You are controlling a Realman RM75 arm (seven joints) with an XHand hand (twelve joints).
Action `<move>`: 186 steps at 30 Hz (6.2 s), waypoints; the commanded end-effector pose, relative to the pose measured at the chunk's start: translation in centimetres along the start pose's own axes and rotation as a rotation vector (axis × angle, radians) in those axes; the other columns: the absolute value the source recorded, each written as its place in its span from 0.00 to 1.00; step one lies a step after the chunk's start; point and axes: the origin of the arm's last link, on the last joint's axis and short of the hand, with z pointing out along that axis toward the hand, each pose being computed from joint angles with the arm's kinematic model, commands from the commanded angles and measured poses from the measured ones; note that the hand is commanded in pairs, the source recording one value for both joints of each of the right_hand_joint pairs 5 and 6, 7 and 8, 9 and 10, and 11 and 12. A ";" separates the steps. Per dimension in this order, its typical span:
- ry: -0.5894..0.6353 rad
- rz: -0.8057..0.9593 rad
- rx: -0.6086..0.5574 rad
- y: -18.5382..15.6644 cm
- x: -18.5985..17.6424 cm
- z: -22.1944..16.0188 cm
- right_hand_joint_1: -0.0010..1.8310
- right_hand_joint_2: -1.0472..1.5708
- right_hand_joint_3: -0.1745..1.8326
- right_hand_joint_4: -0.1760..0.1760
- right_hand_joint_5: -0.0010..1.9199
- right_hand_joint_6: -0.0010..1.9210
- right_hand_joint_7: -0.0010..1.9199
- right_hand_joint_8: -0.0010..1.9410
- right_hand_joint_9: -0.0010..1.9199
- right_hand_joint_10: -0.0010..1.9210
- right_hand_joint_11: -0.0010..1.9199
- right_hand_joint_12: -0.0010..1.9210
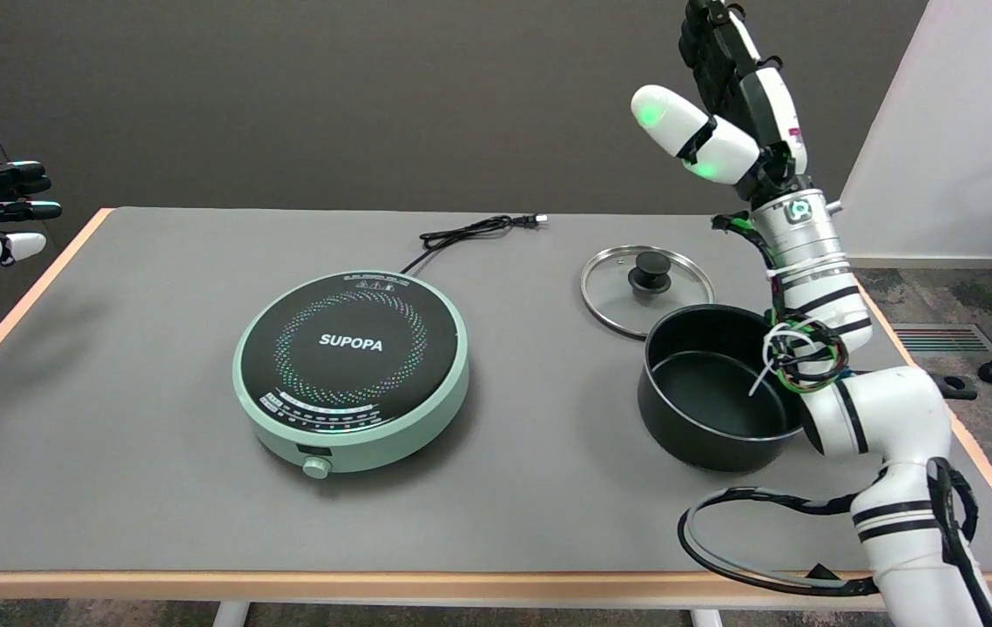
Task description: Pick up the soup pot.
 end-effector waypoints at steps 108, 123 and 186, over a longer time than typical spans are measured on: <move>-0.250 -1.375 -0.441 2.2 12.1 -22.0 0.64 0.18 0.66 0.41 0.01 0.01 0.01 0.01 0.01 0.01 0.01 0.01; -0.489 -1.602 -0.420 2.9 10.2 -17.6 0.63 0.16 0.69 0.50 0.01 0.01 0.01 0.01 0.01 0.01 0.01 0.01; -0.461 -1.555 -0.731 8.4 12.2 -19.1 0.61 0.18 0.65 1.00 0.01 0.01 0.01 0.01 0.01 0.01 0.01 0.01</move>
